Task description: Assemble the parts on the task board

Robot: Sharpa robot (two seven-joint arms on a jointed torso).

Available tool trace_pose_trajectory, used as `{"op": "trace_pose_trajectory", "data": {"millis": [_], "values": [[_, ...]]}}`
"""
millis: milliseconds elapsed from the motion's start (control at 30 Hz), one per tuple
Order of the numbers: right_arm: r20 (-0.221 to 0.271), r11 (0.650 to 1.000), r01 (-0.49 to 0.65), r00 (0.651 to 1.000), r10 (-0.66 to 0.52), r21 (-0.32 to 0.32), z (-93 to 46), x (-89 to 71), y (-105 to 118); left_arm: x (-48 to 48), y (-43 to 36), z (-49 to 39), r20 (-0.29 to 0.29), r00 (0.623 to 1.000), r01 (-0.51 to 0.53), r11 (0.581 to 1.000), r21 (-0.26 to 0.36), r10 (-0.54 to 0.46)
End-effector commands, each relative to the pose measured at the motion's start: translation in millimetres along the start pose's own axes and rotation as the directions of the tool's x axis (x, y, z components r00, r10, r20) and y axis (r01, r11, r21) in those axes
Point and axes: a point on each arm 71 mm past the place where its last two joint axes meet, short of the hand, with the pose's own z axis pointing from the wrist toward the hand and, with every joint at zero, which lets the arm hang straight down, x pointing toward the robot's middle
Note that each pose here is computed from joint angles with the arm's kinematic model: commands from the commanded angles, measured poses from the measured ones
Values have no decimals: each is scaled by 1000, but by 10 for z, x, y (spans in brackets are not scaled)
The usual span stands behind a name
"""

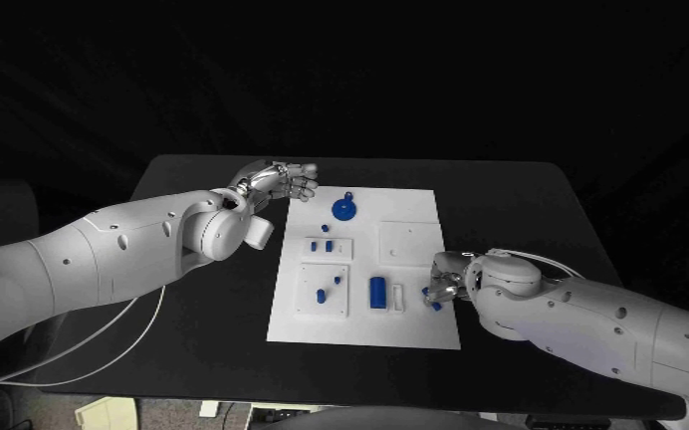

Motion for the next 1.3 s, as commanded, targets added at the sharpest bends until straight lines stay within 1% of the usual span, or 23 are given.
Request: {"op": "trace_pose_trajectory", "data": {"millis": [33, 300, 467, 567, 667, 833, 967, 1067, 1167, 1300], "values": [[-96, 1000, -23, 995, 25, 20, 21, 224, -47, 28, -12, 4, -17, 1000, 10, 1000, 6, -10], [-122, 990, -133, 983, 137, 37, 31, 243, -85, 32, -12, 3, -17, 1000, 10, 1000, 5, -10], [-134, 978, -204, 969, 207, 37, 1, 252, -95, 28, -12, 2, -15, 1000, 10, 1000, 4, -10], [-118, 968, -252, 960, 252, 20, -24, 211, -64, 31, -12, 2, -16, 1000, 10, 1000, 4, -10], [-95, 951, -308, 947, 307, 0, -47, 140, -21, 31, -12, 2, -16, 1000, 10, 1000, 4, -10], [-75, 909, -416, 908, 413, -27, -82, 37, 52, 35, -13, 2, -17, 1000, 10, 1000, 4, -10], [-86, 879, -475, 878, 471, -37, -97, 17, 121, 37, -13, 2, -17, 1000, 10, 1000, 4, -10], [-102, 864, -502, 862, 496, -41, -102, 21, 174, 40, -14, 3, -19, 1000, 10, 1000, 4, -10], [-108, 863, -503, 862, 496, -54, -103, 19, 206, 42, -13, 3, -21, 1000, 11, 1000, 4, -11], [-112, 865, -500, 863, 492, -47, -87, 23, 199, 38, -13, 2, -20, 1000, 11, 1000, 4, -10]]}}
